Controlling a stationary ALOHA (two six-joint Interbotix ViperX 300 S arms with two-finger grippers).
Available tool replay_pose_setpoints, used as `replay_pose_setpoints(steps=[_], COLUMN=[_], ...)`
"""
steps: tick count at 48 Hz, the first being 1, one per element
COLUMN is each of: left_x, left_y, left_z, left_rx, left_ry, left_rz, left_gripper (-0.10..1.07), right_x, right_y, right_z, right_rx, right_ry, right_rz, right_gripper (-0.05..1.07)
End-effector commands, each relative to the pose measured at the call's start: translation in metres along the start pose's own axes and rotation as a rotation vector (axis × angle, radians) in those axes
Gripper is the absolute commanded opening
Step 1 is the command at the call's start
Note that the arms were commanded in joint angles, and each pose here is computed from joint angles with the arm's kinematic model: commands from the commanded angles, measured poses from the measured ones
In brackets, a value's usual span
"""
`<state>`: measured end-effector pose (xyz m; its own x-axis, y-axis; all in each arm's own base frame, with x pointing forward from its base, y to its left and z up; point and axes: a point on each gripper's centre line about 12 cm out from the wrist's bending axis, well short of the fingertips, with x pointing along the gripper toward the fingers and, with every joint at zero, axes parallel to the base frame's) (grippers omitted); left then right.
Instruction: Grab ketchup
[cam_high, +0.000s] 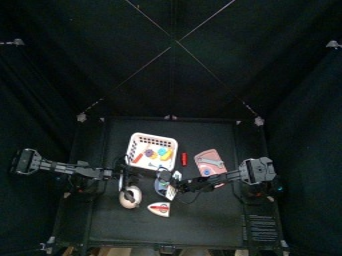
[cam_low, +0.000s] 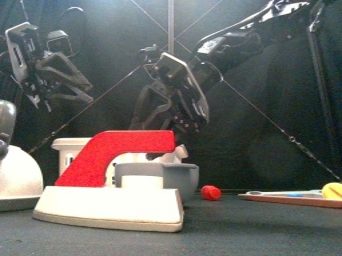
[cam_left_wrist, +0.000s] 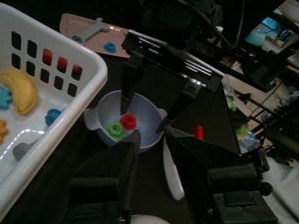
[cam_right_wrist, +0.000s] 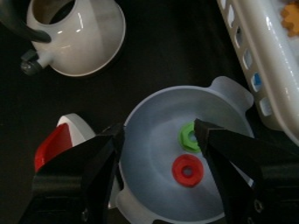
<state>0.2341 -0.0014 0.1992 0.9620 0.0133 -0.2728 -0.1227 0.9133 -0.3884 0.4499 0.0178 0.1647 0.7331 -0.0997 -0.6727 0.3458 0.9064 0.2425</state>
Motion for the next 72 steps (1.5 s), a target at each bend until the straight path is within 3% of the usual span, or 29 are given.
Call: replay_pose_setpoints(steps=[1, 17, 22, 32, 40, 48, 60, 72], left_x=[0.001, 0.001, 0.001, 0.001, 0.001, 0.001, 0.0, 0.0], left_y=[-0.002, -0.001, -0.001, -0.001, -0.001, 0.001, 0.001, 0.001], left_z=[0.006, 0.005, 0.005, 0.005, 0.006, 0.006, 0.005, 0.005], left_rx=[-0.001, -0.007, -0.007, -0.007, -0.007, -0.009, -0.009, -0.011], left_ry=[-0.021, -0.021, -0.021, -0.021, -0.023, -0.022, -0.021, -0.022], left_rz=[-0.005, -0.002, -0.002, -0.002, -0.001, 0.005, 0.007, 0.008], left_gripper=[0.72, 0.72, 0.72, 0.72, 0.72, 0.72, 0.72, 0.72], right_x=[-0.024, -0.084, -0.1, -0.116, -0.105, -0.081, -0.045, -0.028], right_y=[0.007, -0.009, -0.026, -0.079, -0.128, -0.16, -0.181, -0.197], right_z=[0.02, 0.033, 0.032, 0.025, 0.013, 0.008, -0.001, -0.01], right_rx=[0.024, 0.059, 0.1, 0.287, 0.409, 0.429, 0.425, 0.404], right_ry=[-0.061, -0.145, -0.161, -0.152, -0.103, -0.054, 0.021, 0.092], right_rz=[0.039, 0.062, 0.041, -0.062, -0.201, -0.3, -0.37, -0.469], right_gripper=[0.95, 0.95, 0.95, 0.95, 0.95, 0.95, 0.95, 0.95])
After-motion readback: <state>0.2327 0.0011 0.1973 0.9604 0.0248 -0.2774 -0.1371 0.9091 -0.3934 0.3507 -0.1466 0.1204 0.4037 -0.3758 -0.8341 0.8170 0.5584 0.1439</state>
